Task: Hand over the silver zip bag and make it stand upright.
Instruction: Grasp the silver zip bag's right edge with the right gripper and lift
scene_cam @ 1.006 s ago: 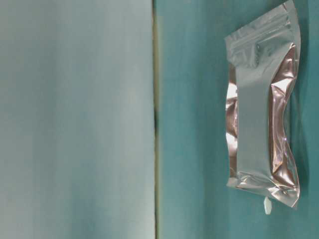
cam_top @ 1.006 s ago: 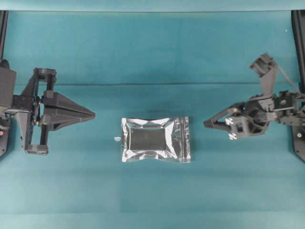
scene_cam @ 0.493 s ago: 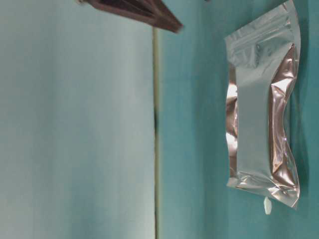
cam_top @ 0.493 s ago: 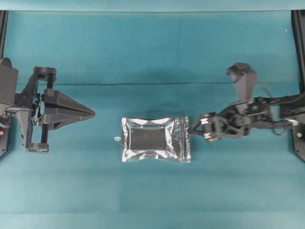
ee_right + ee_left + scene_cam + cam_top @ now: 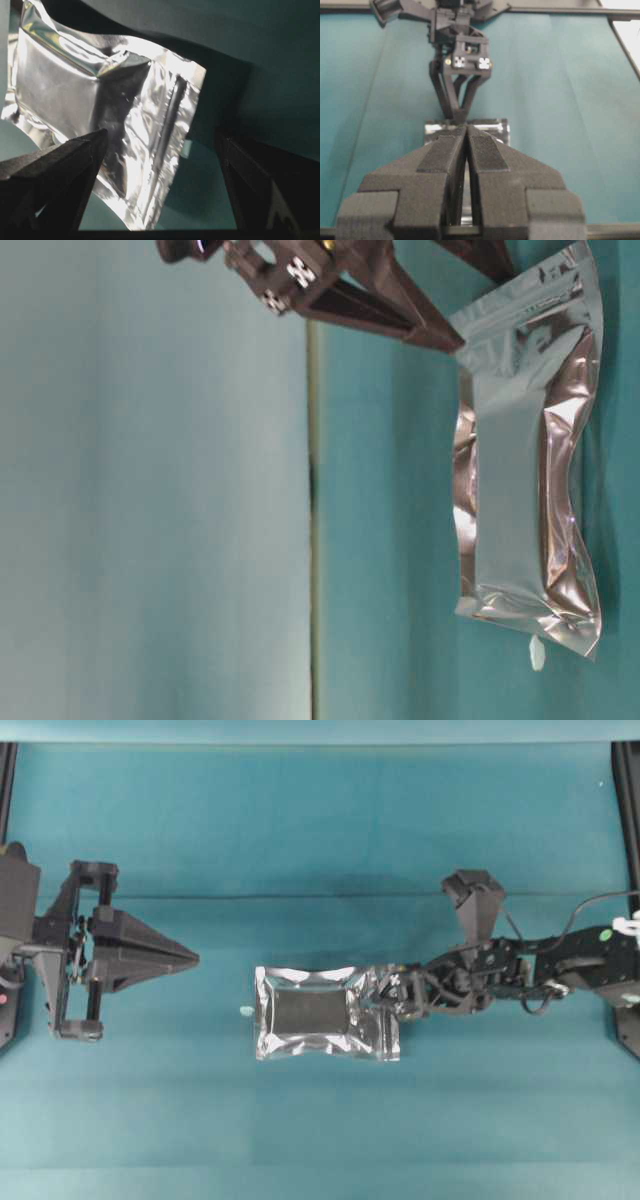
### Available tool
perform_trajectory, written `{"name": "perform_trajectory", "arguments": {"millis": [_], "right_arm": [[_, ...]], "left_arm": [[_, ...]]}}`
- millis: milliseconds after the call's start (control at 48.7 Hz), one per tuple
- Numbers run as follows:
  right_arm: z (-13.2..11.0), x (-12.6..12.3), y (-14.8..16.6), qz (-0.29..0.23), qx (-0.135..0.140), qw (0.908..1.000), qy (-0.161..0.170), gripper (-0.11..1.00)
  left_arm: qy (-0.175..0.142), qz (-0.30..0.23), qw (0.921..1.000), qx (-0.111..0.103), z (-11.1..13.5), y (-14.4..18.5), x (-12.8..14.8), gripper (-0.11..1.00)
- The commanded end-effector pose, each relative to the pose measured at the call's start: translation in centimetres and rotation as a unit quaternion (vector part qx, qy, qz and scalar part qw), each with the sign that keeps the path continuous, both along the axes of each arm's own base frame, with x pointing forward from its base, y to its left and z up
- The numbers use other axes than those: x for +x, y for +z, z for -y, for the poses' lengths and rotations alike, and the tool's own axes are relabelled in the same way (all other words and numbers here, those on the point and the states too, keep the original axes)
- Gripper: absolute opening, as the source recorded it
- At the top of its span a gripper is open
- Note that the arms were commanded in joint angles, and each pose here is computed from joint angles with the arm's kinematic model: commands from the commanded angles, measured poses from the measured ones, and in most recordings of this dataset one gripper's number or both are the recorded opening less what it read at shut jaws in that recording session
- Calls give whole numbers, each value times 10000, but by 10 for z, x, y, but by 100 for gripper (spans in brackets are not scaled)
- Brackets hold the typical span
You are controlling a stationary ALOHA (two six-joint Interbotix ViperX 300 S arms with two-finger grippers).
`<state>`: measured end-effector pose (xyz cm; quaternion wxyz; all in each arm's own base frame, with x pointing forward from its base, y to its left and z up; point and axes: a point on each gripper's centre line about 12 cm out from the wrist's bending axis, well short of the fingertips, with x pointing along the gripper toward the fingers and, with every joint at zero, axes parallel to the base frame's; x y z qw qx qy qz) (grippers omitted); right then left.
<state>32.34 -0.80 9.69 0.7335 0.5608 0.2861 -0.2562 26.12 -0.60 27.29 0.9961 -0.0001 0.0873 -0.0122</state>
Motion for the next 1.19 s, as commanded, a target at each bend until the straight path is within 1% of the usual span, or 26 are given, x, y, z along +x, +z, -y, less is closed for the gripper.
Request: {"name": "perform_trajectory", "arguments": {"millis": [0,287,657,903,1006,1088,1170], "right_arm": [[0,10,7,191,15,9998,-37,99],[-2,20,-1,113,3,9999,11,99],[-6,21,-7,22,8,10000,68,97],[-7,22,-10,5,-7,10000,75,83],[-7,21,-11,-19,-21,10000,93,78],[-7,21,-12,-27,-32,9999,104,71],[-6,22,-11,39,-54,9999,98,60]], "left_arm": [[-3,146,9999,4,0,10,3,14],[5,146,9999,4,0,10,3,14],[6,130,9999,-3,0,9,4,14],[6,115,9999,-3,0,9,4,14],[6,115,9999,-3,0,9,4,14],[6,115,9999,-3,0,9,4,14],[6,115,9999,-3,0,9,4,14]]}}
